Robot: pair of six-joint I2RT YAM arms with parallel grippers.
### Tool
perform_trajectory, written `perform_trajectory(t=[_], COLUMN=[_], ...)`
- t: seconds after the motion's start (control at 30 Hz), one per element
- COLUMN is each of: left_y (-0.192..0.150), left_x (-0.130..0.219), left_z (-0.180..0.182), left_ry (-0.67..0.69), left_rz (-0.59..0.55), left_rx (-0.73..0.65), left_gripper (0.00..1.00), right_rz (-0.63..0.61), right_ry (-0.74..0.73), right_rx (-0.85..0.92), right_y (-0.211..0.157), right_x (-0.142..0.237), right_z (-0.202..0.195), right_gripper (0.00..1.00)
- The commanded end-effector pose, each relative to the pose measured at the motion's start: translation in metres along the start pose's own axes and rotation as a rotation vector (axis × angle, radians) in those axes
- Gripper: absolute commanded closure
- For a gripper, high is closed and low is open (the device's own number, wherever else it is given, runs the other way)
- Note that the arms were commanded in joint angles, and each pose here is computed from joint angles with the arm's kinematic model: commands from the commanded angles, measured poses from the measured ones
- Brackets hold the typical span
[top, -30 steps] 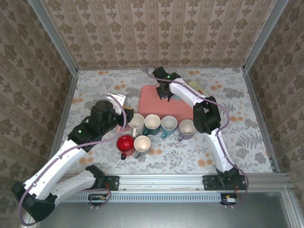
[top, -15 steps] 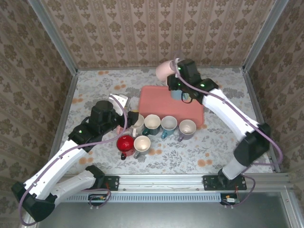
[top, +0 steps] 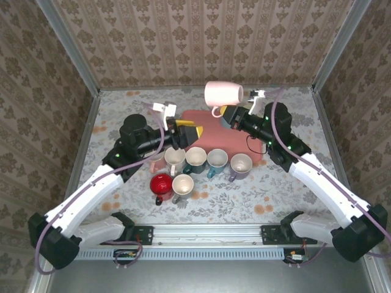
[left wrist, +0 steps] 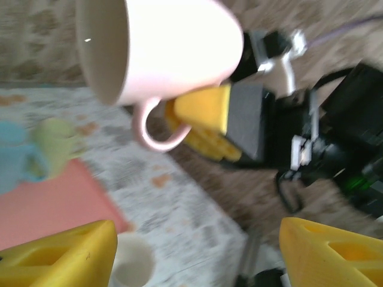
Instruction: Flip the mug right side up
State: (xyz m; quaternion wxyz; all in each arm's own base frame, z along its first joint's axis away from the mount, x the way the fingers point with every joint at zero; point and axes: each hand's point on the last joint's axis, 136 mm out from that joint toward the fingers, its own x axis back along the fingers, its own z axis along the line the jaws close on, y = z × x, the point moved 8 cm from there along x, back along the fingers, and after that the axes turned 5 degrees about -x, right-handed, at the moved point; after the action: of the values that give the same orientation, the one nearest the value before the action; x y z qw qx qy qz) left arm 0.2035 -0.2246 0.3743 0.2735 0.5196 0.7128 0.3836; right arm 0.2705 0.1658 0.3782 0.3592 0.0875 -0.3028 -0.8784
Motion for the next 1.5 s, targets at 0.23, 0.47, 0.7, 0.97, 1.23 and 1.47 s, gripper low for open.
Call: perform_trajectory(t=[0.23, 0.47, 0.7, 0.97, 1.23, 1.47], left_y=[0.035, 0.04, 0.039, 0.027, 0.014, 0.016], left_x=[-0.021, -0.023, -0.031, -0.045, -0.05, -0.049], left_z=[-0.026, -0.032, -0.026, -0.017, -0.008, -0.009], left_ry=[-0.398, -0.479, -0.465, -0.422, -0.371, -0.342], left_rz=[-0.068, -0.086, -0.07, -0.016, 0.03, 0.017], left_rx=[0.136, 0.085, 0.091, 0.113, 0.122, 0.097], left_gripper=[0.3, 0.33, 0.38, 0.39, 0.41, 0.41], right_rz=[-0.131, -0.109, -0.072, -0.07, -0.09, -0.067], right_ry=[0.423, 0.452, 0.467, 0.464, 0.44, 0.452], right_rx=[-0.046, -0.088, -0.094, -0.08, -0.026, -0.046], right_y=[0.021, 0.014, 0.007, 0.002, 0.003, -0.002], right_x=[0.048, 0.05, 0.049, 0.055, 0.067, 0.067], right_z=[0.067, 0.063, 0.063, 0.062, 0.066, 0.063], right_gripper=[1.0, 1.0, 1.0, 1.0, 1.0, 1.0])
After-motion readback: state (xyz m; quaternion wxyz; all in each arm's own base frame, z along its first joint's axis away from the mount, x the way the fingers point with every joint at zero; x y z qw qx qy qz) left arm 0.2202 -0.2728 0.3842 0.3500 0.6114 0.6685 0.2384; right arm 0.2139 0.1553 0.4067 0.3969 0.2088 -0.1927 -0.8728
